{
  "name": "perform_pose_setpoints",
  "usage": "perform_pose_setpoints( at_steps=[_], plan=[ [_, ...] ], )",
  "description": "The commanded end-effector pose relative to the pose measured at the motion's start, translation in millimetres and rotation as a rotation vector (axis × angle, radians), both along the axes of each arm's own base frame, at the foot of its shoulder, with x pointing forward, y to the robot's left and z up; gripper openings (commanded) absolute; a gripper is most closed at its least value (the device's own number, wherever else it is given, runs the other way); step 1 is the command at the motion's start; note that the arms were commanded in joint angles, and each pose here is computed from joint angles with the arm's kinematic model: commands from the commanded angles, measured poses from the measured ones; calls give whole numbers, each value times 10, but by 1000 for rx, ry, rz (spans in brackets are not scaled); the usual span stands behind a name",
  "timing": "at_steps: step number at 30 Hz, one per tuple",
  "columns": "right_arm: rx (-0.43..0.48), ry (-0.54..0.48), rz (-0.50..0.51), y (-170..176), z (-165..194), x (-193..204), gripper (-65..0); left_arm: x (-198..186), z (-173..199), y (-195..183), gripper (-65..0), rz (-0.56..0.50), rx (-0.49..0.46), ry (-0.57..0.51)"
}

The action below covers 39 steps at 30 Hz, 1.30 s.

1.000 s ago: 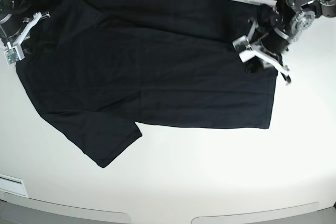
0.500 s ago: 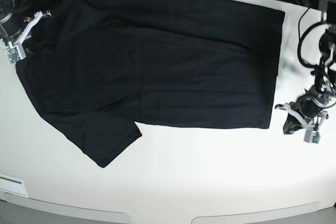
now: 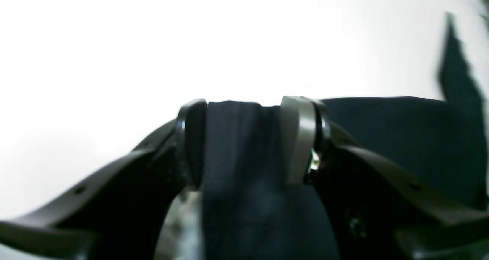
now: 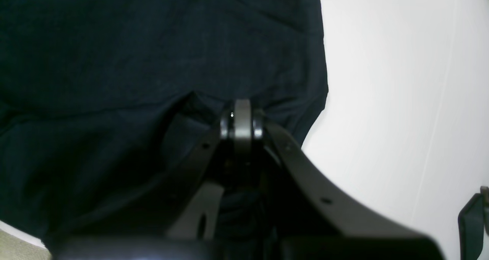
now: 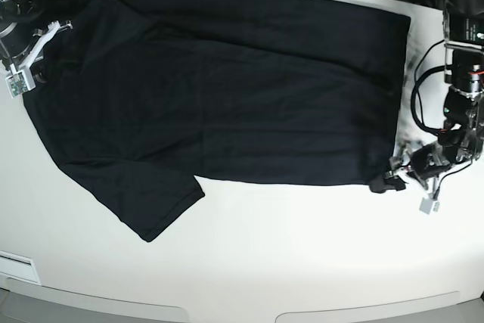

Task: Fold the T-shirt properly
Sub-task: 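Move both grippers to the hem corners and grasp them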

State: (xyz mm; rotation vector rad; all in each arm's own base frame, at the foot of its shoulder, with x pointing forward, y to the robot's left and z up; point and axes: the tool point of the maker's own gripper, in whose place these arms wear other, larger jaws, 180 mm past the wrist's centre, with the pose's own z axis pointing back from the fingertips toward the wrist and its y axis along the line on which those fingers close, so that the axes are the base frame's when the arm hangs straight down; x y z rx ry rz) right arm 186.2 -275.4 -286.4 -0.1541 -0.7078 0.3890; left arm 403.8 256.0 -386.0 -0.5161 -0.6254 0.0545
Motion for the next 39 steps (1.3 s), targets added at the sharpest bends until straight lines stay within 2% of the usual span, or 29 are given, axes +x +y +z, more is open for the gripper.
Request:
perform_pose_setpoints(
  at_steps=[1,3,4,7,12,14,18,22,26,33,39],
  plan=[
    [-15,-36,15,-5,97,63,-645,-285,-265,1,-330,-71,78,162],
    [-14,-41,16,-2,103,69,-645,-322,-299,-76,-365,-93,73,189],
    [-12,-49,18,4,112,79,-642,-328,-304,-86,-414,-95,73,197],
    [-1,-83,29,32,155,122,-571,-326,-321,-40,-650,-59,80,216],
    [31,-259,44,62,447,470,-394,-332,-336,-16,-650,-75,109,212],
    [45,-323,19,-18,559,660,-369,-337,-333,-29,-650,-88,107,207],
    [156,-372,-51,-229,561,1031,-362,-343,-332,-34,-650,-95,107,209],
    [308,-332,-96,-350,337,1421,-362,-344,-334,-35,-650,-95,107,209],
    [455,-251,-148,-421,57,1832,-362,-345,-335,-35,-650,-96,107,209],
    [599,-145,-226,-507,-189,2452,-362,-364,-355,-9,-650,-102,128,218],
    [738,-52,-296,-427,-459,2641,-362,-367,-353,-14,-650,-108,128,216]
  ],
)
